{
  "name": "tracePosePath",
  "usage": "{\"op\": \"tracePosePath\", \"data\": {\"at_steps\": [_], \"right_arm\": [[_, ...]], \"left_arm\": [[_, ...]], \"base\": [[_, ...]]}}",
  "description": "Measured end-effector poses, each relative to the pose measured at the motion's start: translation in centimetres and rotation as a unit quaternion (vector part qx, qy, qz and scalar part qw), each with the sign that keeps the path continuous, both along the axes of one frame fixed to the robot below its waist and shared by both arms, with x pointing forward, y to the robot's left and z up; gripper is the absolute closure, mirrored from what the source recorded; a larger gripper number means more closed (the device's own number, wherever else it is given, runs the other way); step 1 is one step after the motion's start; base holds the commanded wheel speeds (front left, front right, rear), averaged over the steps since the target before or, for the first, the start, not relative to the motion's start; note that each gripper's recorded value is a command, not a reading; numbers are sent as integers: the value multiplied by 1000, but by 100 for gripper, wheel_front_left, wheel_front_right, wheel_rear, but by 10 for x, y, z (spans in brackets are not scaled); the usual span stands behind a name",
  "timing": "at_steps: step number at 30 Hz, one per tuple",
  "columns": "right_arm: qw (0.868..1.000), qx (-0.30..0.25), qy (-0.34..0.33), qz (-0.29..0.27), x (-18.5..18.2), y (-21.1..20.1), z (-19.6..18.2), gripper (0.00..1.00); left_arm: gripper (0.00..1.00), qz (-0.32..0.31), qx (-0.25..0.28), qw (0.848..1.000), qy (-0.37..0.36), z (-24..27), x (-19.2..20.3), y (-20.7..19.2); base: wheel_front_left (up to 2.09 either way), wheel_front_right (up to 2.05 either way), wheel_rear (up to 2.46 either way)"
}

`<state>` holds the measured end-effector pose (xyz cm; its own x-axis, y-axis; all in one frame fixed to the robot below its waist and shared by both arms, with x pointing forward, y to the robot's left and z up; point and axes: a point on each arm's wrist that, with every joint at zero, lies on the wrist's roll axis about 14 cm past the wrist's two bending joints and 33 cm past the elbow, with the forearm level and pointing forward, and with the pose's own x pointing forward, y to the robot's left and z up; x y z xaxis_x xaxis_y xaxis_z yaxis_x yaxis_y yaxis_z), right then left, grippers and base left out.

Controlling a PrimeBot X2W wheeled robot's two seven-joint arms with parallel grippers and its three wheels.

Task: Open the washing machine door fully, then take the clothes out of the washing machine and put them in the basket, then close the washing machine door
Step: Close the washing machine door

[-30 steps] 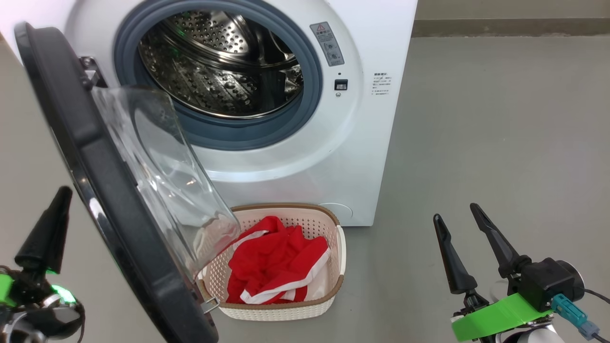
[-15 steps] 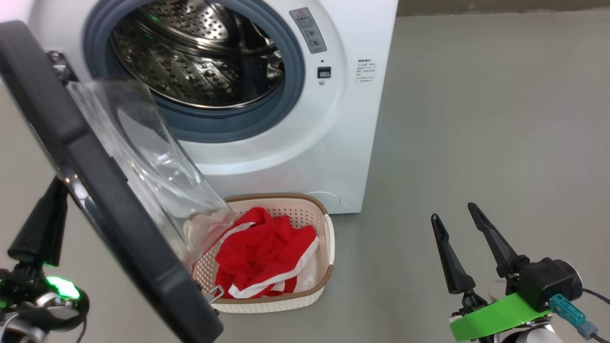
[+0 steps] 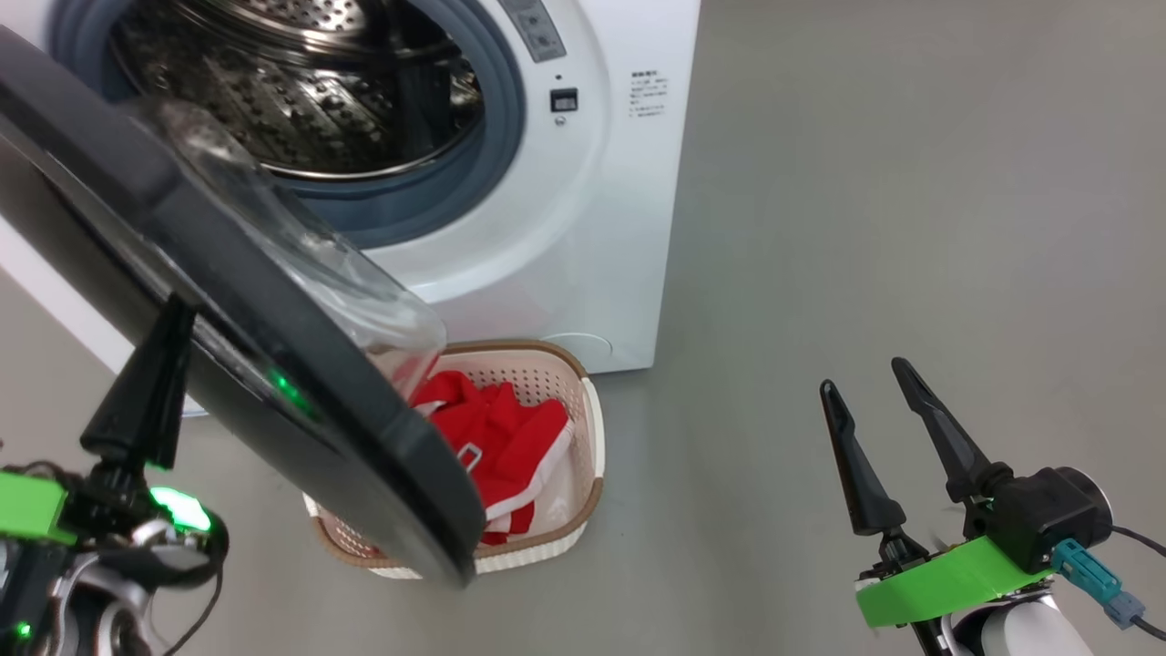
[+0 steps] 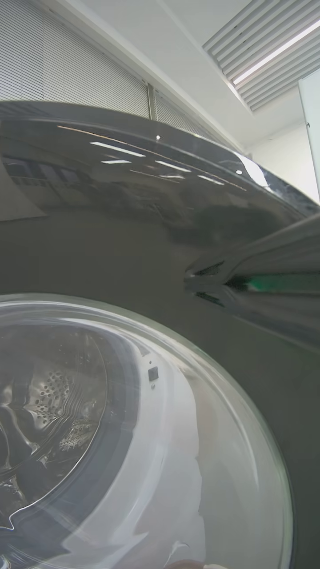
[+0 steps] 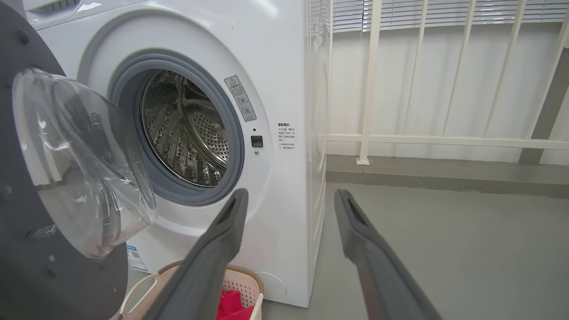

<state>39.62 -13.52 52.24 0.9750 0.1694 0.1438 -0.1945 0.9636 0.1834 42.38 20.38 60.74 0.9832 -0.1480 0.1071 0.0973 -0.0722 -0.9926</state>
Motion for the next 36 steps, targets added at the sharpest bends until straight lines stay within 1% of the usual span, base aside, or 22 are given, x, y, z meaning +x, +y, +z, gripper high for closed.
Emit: {"op": "tracePosePath", "data": {"at_steps": [6,11,21,36], "right_arm": [[1000,-1,11,-11,3,-8,-8,0],[1000,-3,8,-18,11,-13,-7,0],[999,-7,25,-37,15,-26,-19,0],[999,-11,34,-35,31,-26,-29,0]], "left_arm": [[100,-9,-7,1000,-3,1,26,-14],[100,-14,-11,1000,-3,-1,50,-25],[100,-10,10,1000,0,-6,98,-49],[100,-6,7,1000,-13,-5,150,-67]], "base": [[0,0,0],[0,0,0],[0,0,0],[0,0,0]]}}
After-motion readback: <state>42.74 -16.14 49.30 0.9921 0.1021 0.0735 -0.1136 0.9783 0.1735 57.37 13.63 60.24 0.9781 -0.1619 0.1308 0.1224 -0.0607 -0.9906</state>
